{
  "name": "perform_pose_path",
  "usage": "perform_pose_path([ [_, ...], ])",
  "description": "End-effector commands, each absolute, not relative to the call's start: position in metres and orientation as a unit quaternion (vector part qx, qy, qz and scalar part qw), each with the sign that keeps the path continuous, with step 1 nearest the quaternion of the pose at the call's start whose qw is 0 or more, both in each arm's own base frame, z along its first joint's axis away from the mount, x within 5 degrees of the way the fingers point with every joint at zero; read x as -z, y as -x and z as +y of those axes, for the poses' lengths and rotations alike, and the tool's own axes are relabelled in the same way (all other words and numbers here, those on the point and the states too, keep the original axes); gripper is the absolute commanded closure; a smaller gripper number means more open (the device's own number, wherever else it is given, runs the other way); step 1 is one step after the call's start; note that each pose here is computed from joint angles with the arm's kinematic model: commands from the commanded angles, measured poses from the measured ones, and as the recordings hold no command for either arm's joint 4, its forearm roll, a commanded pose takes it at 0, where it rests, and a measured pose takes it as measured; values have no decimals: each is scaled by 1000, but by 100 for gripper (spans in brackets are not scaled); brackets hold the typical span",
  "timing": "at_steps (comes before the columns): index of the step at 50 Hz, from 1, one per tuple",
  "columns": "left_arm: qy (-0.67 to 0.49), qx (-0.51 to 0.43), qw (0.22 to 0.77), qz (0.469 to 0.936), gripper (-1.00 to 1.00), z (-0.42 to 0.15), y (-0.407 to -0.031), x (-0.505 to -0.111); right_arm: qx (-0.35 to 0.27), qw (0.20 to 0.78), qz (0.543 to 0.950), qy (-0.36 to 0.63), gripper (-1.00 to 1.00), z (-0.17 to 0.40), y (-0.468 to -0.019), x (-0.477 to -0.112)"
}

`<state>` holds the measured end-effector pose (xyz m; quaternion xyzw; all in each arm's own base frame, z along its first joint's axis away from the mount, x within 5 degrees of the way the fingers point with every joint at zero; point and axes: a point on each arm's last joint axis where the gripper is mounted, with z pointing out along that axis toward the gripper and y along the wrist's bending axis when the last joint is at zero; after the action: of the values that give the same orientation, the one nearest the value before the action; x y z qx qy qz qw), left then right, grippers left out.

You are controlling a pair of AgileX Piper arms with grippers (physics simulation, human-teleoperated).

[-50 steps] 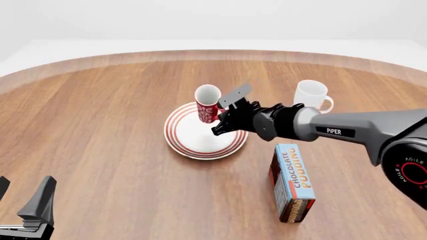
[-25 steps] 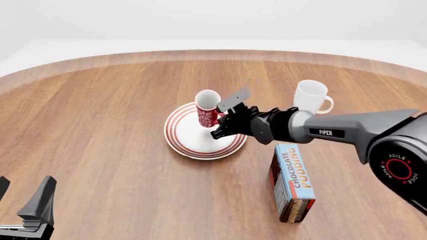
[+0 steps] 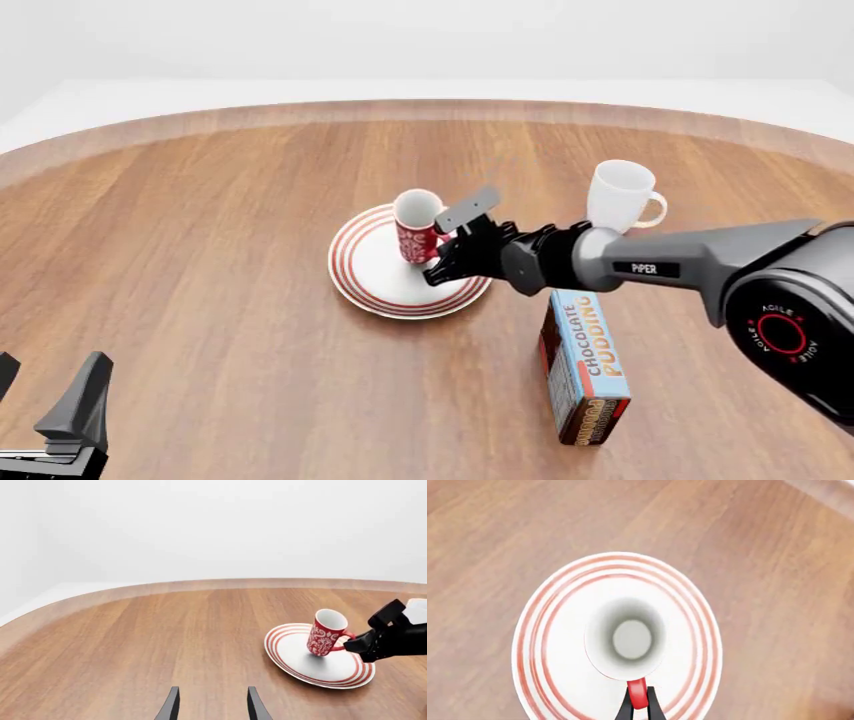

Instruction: Pick up the red mug and put it on the plate

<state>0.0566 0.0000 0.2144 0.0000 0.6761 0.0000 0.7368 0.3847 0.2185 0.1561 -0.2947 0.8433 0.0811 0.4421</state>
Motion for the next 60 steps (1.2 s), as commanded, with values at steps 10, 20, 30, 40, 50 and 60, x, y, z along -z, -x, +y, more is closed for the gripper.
perform_pose_path([
  [10, 0, 0, 737, 676, -100, 0, -57, -214, -90, 440, 844, 292, 100, 226, -381, -154],
  [20, 0, 0, 737, 676, -100, 0, -57, -214, -79, 444, 838, 307, -100, 222, -381, -151],
  [30, 0, 0, 737, 676, -100, 0, -57, -214, -84, 451, 837, 299, -100, 221, -380, -159],
  [40, 0, 0, 737, 676, -100, 0, -57, -214, -86, 452, 839, 290, -100, 217, -378, -162],
  [50, 0, 0, 737, 676, -100, 0, -57, -214, -92, 456, 837, 288, -100, 216, -366, -174],
  [60, 0, 0, 737, 676, -100, 0, -57, -214, -95, 466, 832, 285, -100, 208, -354, -194],
])
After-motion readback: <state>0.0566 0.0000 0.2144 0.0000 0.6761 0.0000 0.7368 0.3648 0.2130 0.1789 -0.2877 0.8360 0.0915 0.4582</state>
